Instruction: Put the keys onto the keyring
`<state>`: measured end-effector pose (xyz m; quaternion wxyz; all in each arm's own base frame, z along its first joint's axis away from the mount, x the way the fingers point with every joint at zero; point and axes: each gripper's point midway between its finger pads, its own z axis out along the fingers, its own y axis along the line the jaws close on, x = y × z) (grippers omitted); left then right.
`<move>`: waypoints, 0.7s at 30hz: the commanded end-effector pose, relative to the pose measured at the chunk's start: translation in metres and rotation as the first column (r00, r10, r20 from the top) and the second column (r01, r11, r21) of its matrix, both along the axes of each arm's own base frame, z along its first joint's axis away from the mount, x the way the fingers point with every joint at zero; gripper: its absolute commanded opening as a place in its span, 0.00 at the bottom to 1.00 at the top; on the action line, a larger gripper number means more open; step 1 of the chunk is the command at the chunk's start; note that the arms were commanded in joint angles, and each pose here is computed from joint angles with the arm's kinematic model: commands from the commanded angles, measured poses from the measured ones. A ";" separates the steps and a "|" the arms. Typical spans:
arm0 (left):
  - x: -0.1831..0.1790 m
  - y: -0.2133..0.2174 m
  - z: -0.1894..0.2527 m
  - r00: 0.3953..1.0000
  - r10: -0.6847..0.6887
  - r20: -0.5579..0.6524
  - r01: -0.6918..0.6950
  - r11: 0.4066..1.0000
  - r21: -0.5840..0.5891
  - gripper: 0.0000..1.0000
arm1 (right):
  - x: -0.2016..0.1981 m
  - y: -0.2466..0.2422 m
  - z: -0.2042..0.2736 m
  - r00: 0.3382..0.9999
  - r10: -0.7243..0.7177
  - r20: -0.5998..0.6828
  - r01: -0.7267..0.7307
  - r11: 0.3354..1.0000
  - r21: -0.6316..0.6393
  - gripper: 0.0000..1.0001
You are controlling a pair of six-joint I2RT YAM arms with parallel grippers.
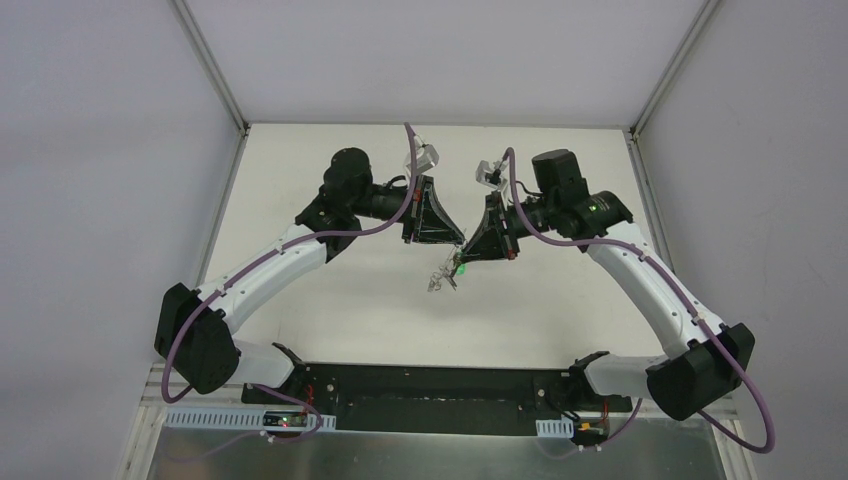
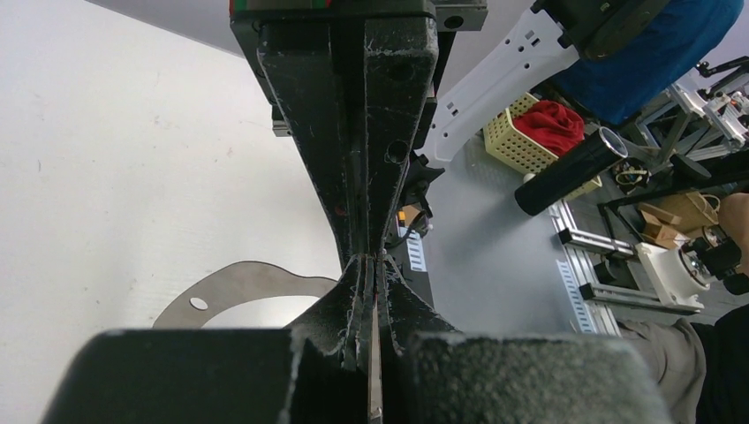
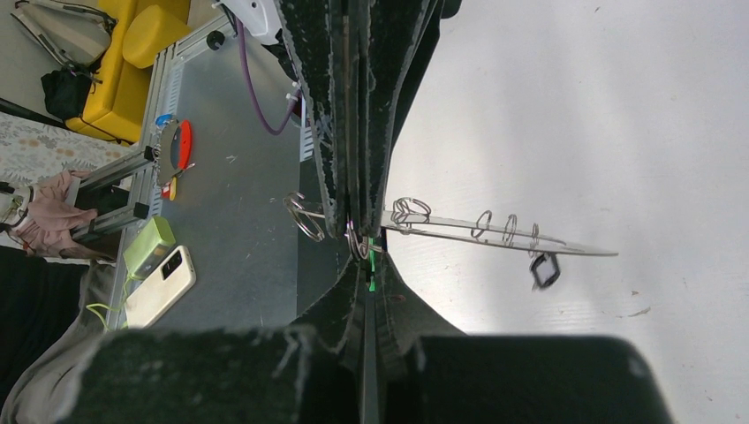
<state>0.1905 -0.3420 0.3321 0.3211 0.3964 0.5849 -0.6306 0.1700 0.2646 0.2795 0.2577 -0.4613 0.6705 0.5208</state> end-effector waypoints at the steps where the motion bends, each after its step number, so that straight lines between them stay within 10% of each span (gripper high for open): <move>1: -0.004 0.004 0.027 0.994 -0.012 0.112 0.021 0.996 -0.081 0.00 | 0.000 0.003 0.012 0.999 0.011 0.032 -0.011 1.000 0.028 0.03; 10: -0.005 0.004 0.029 0.995 -0.013 0.103 0.021 0.996 -0.086 0.00 | 0.006 -0.017 0.040 0.991 -0.061 0.117 0.053 0.996 0.074 0.29; 21: -0.005 0.004 0.032 0.996 -0.009 0.091 0.018 0.995 -0.099 0.00 | 0.009 -0.022 0.058 0.981 -0.078 0.179 0.063 0.994 0.088 0.32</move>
